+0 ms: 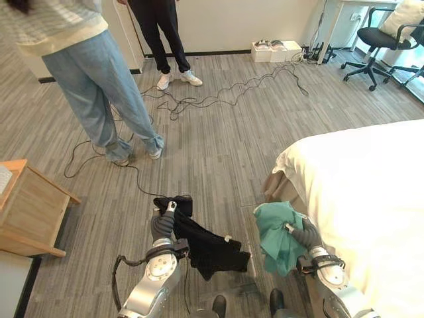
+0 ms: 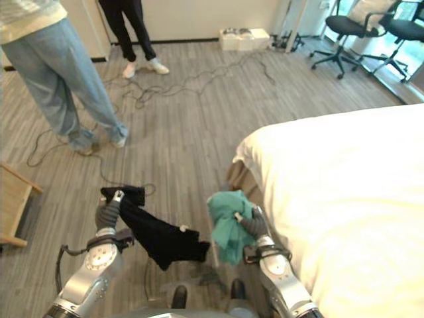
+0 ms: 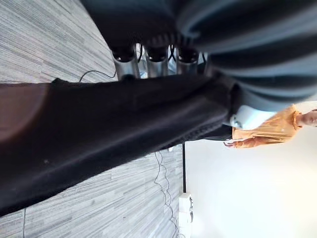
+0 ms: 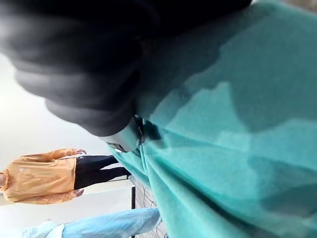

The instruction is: Tidy up the quilt and then pick up the clothes from the bed and put them into the laundry hamper.

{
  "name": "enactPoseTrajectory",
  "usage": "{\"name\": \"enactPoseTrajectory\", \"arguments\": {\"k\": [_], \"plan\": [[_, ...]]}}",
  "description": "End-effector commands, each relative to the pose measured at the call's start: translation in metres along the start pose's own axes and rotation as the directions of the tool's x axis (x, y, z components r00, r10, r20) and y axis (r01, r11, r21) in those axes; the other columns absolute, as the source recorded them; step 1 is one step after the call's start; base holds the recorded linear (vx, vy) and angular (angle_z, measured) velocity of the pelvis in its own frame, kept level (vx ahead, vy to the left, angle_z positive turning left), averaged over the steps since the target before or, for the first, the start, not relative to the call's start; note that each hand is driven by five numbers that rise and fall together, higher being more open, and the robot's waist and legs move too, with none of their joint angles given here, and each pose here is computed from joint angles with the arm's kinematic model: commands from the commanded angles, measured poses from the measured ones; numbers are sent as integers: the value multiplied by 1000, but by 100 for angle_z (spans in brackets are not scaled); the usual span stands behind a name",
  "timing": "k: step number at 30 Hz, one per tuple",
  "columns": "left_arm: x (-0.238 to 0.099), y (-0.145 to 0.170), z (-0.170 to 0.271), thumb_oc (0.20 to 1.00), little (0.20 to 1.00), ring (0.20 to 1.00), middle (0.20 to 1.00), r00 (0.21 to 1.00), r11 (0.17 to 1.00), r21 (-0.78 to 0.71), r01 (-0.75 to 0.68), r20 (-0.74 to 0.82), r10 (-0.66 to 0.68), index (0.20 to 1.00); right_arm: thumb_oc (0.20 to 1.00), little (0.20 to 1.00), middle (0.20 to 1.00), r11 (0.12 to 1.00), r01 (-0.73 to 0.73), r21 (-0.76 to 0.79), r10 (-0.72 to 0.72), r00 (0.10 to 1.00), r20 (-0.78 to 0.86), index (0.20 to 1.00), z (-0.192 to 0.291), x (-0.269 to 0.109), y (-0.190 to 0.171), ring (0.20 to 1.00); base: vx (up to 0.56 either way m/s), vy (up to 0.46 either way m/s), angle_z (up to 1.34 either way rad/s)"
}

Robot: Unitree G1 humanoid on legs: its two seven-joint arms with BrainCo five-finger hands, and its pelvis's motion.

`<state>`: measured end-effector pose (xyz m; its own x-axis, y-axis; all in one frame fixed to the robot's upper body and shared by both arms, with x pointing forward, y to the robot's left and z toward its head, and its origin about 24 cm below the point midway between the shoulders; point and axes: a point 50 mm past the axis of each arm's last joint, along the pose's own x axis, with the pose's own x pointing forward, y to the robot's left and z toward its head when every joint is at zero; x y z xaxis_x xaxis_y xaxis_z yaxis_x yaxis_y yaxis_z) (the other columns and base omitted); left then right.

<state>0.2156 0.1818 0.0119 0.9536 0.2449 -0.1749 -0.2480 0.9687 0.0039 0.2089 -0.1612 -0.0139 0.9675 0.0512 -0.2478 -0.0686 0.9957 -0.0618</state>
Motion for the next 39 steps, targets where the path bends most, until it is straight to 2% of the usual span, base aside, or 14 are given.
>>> {"name": "enactPoseTrajectory", "arguments": {"k": [1, 6, 7, 25, 32, 39], "plan": [[2, -3, 30, 200, 200, 200, 200, 987, 999, -49, 17, 162, -9, 200, 200, 200, 200, 1000, -12, -5, 13, 986, 169, 200, 35, 4, -6, 200, 0, 0, 0], [1, -2, 28, 200, 200, 200, 200, 987, 999, -51, 17, 160, -9, 200, 200, 200, 200, 1000, -8, -6, 9, 985, 170, 200, 34, 3, -7, 200, 5, 5, -2], [15, -63, 8, 200, 200, 200, 200, 899, 902, -7, 433, 72, -431, 200, 200, 200, 200, 953, 242, 180, -249, 968, 17, 200, 19, 26, 4, 200, 0, 0, 0], [14, -60, 1, 200, 200, 200, 200, 925, 924, -51, 379, 45, -377, 200, 200, 200, 200, 963, 226, 149, -228, 974, -1, 200, 15, 23, 1, 200, 25, 9, 5], [17, -38, 4, 200, 200, 200, 200, 967, 962, -99, 256, 48, -252, 200, 200, 200, 200, 983, 146, 108, -149, 988, 26, 200, 18, 29, 8, 200, 46, 154, -16], [10, -35, -7, 200, 200, 200, 200, 964, 961, -91, 262, -13, -264, 200, 200, 200, 200, 981, 145, 131, -143, 989, -25, 200, 12, 21, 8, 200, 96, 179, -20]]}}
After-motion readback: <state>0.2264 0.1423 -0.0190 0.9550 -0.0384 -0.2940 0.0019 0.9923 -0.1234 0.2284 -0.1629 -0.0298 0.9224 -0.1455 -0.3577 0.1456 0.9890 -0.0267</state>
